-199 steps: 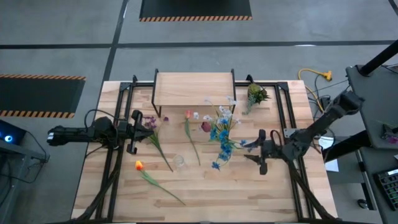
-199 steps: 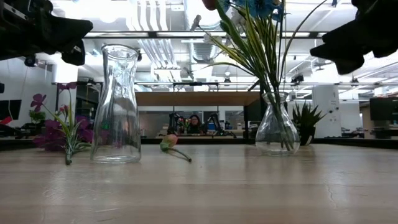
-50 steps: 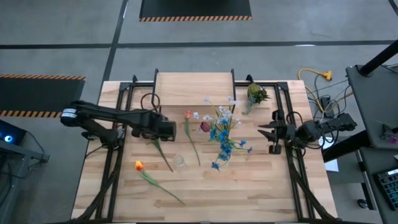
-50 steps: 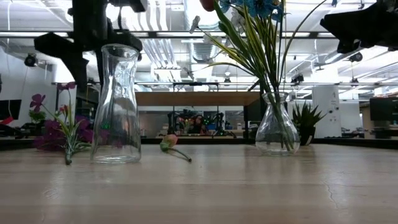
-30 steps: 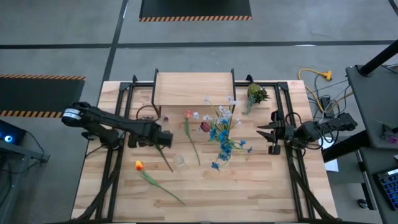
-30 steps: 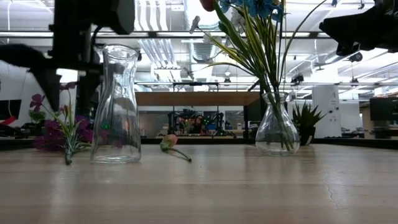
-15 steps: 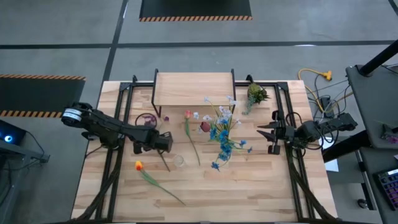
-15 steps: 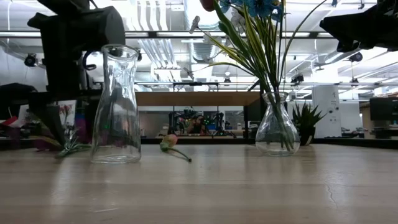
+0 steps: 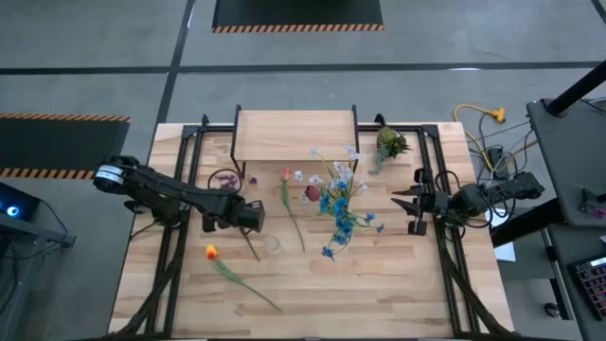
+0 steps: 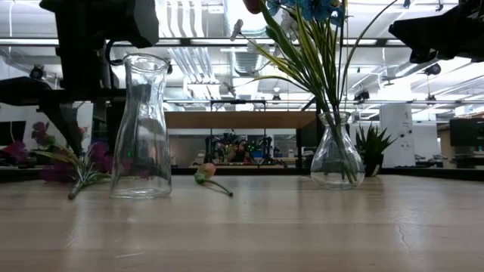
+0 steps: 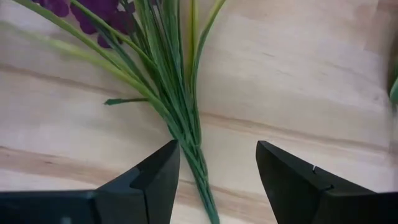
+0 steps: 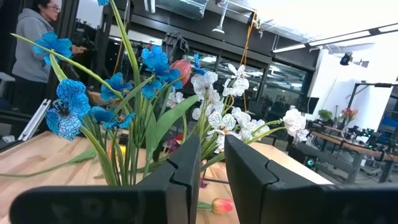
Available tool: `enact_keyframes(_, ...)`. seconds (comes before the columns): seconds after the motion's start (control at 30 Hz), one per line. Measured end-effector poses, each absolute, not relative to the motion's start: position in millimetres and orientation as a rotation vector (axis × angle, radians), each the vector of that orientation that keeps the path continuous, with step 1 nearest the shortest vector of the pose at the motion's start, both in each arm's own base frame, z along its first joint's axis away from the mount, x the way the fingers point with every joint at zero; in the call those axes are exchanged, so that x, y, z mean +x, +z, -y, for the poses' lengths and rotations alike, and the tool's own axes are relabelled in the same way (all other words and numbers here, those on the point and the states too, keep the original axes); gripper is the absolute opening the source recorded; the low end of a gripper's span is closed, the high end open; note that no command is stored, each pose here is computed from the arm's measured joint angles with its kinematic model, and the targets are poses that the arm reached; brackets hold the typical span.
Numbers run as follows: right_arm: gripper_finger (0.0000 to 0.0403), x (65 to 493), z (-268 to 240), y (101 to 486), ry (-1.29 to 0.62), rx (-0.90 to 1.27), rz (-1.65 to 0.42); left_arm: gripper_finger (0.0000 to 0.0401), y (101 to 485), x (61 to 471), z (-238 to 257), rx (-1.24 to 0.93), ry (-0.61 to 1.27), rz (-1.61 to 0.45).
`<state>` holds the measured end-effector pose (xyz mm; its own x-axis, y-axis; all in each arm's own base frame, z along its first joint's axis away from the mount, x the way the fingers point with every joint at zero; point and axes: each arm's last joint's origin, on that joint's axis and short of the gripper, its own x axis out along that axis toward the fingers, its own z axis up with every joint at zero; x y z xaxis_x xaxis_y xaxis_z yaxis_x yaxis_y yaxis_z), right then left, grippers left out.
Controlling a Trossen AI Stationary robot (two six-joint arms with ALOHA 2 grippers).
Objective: Pick and place flowers into a vace then onto a shelf
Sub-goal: Put the purple flowers into the left crystal vase
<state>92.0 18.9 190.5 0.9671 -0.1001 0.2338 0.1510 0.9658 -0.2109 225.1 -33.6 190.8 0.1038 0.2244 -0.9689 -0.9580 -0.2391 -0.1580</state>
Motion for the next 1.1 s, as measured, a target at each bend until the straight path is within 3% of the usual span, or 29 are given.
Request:
enact_keyframes(0.47, 0.0063, 92.2, -19.0, 189.8, -0.127, -0.229, 0.217, 0.0196, 169.2, 214.8, 42.0, -1.279, 1.483, -0.813)
enact_keyframes(1.1, 0.0063, 92.2, -19.0, 189.8, -0.126, -0.229, 0.217, 0.0185, 123.2, 219.9, 40.6, -1.109, 1.589, -0.851)
